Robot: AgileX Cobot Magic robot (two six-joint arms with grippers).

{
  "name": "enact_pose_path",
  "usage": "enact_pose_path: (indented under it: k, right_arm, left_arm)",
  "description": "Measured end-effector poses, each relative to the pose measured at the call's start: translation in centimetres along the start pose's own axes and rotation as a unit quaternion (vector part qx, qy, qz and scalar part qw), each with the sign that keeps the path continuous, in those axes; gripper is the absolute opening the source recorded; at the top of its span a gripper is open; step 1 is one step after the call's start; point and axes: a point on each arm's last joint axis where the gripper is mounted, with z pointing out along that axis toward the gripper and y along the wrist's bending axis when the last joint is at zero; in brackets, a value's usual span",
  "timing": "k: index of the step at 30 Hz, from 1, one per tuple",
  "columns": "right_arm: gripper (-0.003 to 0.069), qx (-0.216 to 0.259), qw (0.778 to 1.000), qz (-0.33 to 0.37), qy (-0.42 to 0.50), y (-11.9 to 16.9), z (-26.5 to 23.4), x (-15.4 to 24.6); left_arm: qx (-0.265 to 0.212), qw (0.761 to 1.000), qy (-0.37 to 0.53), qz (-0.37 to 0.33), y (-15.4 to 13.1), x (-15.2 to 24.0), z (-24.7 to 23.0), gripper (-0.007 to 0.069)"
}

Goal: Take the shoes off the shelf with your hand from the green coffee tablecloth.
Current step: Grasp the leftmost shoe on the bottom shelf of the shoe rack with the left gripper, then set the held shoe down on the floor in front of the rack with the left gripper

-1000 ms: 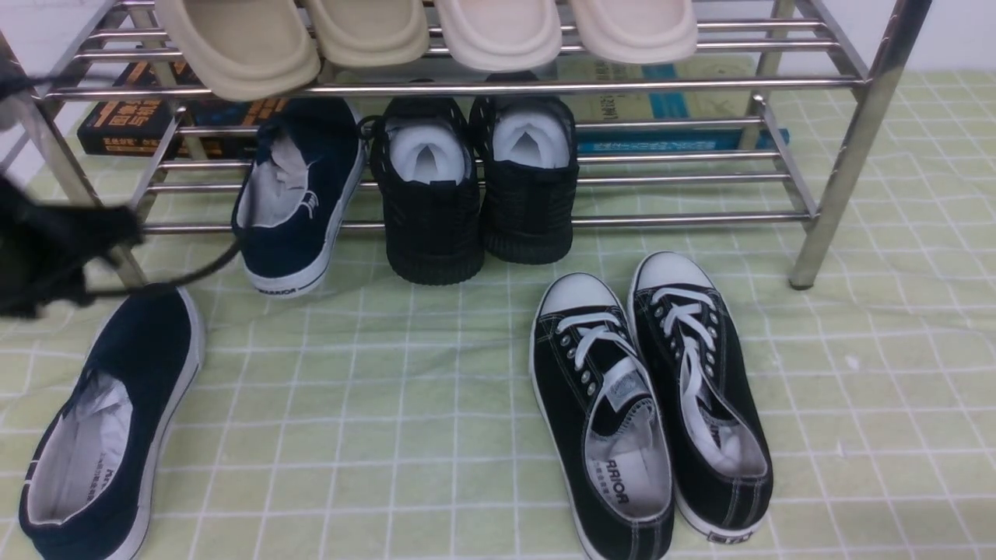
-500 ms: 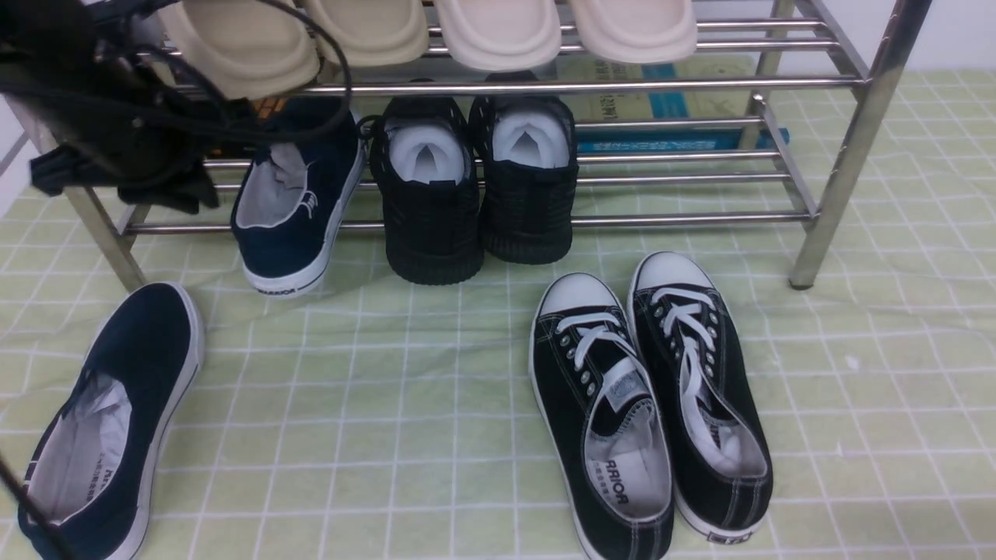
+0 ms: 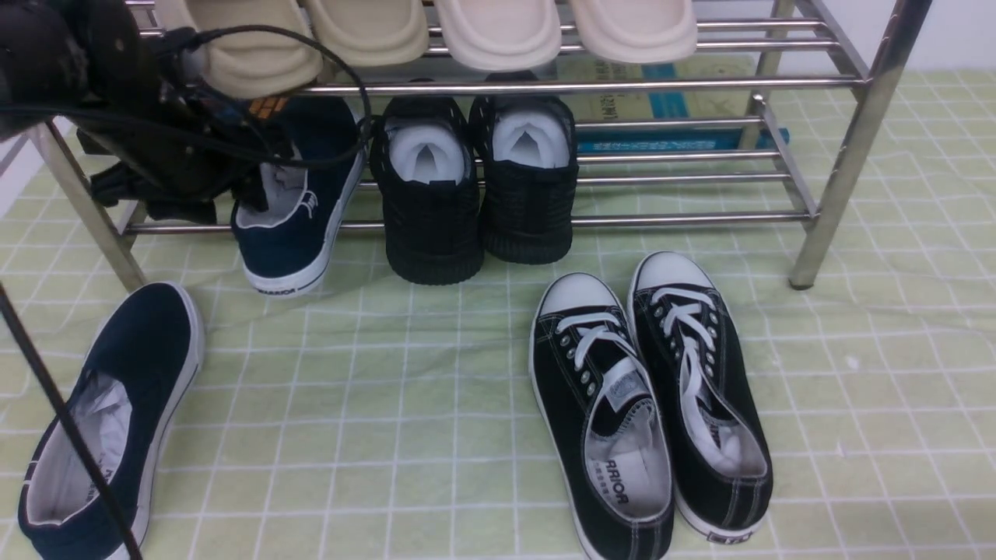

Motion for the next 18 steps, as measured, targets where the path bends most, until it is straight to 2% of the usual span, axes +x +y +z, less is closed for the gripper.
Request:
enact_pose_path:
  k: [4,7,14,18]
  right_arm:
    - [0.0237,0.000,1.000,0.000,0.000,0.0,0.0,0.0]
    - [0.0237,0.000,1.000,0.000,0.000,0.0,0.0,0.0]
    - [0.0237,0.000,1.000,0.000,0.000,0.0,0.0,0.0]
    - [0.0237,0.000,1.000,0.000,0.000,0.0,0.0,0.0]
  left_arm:
    - [0.001,1.000,0.004,-0.002,0.0,0.1,0.4,0.0209]
    - [0.000,1.000,0.012,-0.003,0.0,0.2,0.1,0.0053]
    - [-0.011,0.999,0.050,-0.001,0.1,0.8,-3.2,0.0029]
    - [-0.018,0.998,0.068,0.001,0.3,1.3,-7.1,0.0029]
